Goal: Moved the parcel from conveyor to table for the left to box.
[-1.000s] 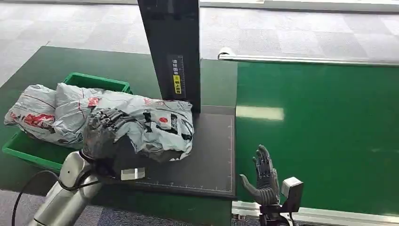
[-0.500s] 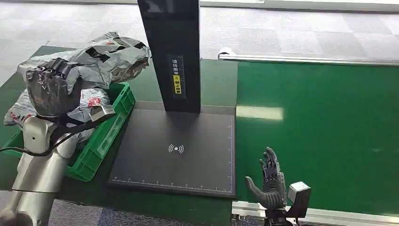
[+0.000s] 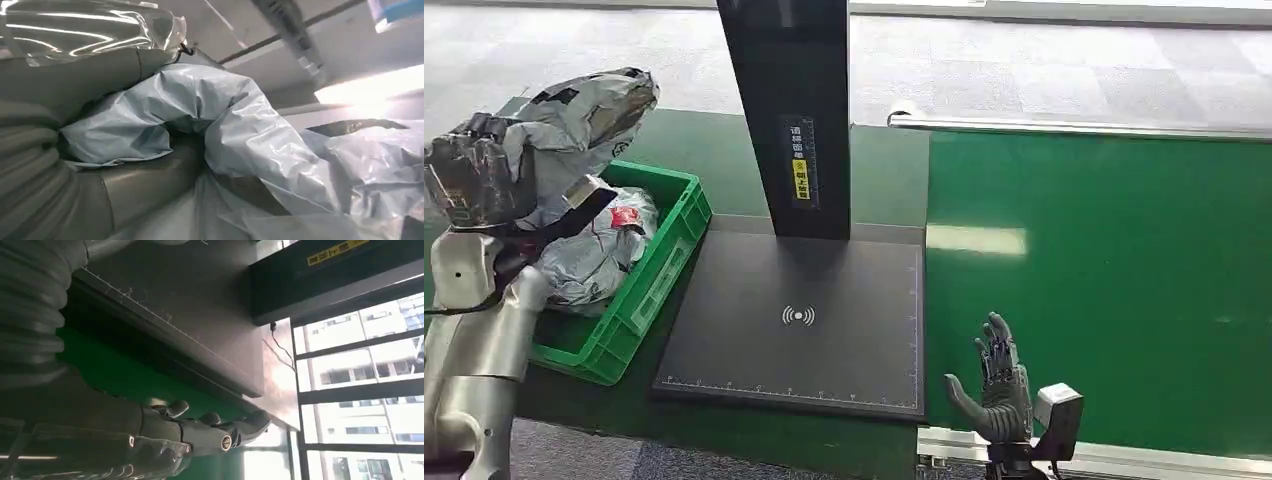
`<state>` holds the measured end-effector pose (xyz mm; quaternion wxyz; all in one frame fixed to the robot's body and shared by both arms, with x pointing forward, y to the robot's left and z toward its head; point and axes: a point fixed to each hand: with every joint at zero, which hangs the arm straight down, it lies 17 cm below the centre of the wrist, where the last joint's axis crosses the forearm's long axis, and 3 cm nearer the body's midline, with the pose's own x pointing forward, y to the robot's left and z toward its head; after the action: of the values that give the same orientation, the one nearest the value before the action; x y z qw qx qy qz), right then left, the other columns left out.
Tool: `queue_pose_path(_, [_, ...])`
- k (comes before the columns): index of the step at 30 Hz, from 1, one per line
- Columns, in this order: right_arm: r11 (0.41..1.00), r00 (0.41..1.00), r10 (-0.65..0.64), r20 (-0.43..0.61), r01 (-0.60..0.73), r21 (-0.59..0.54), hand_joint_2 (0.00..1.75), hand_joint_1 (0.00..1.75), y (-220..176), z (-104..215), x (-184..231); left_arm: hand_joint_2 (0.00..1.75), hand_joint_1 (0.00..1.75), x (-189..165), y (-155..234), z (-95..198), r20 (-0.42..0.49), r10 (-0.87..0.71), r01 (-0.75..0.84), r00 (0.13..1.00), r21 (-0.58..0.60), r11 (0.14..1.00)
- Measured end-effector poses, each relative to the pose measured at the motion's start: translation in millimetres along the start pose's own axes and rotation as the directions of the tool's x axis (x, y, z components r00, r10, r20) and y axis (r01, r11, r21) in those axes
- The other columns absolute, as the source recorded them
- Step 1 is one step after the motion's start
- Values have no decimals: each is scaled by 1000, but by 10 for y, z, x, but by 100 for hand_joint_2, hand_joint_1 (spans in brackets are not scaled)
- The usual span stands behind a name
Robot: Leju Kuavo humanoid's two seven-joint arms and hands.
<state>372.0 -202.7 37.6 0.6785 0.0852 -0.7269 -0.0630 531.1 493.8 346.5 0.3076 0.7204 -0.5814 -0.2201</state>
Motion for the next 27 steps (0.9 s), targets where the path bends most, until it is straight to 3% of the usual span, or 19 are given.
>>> queue_pose_path(3, [1000,1000,2,-1,-2,2,175,0,4,-6,9,175,175,-353,-193,61,-92,-113,107,989,-69,992])
queue_pose_path(14, [1000,1000,3,-1,-3,3,175,0,11,-10,14,175,175,-653,-440,200,-143,-167,143,975,-161,976])
queue_pose_path(15, [1000,1000,4,-3,-4,4,175,0,12,-10,9,175,0,-698,-457,217,-156,-175,148,972,-172,974])
queue_pose_path(19, [1000,1000,10,-9,-10,7,175,0,19,-9,-2,175,0,-873,-567,316,-203,-185,138,961,-228,964])
queue_pose_path(22, [1000,1000,16,-10,-16,11,175,0,24,-10,-6,175,0,-862,-741,393,-220,-90,22,971,-293,956])
queue_pose_path(23, [1000,1000,18,-11,-18,12,175,0,26,-10,-7,0,0,-807,-843,431,-241,-6,-75,971,-325,943])
queue_pose_path(27, [1000,1000,22,-3,-22,17,175,0,33,-21,28,0,0,-334,-1133,537,-341,393,-509,854,-397,764])
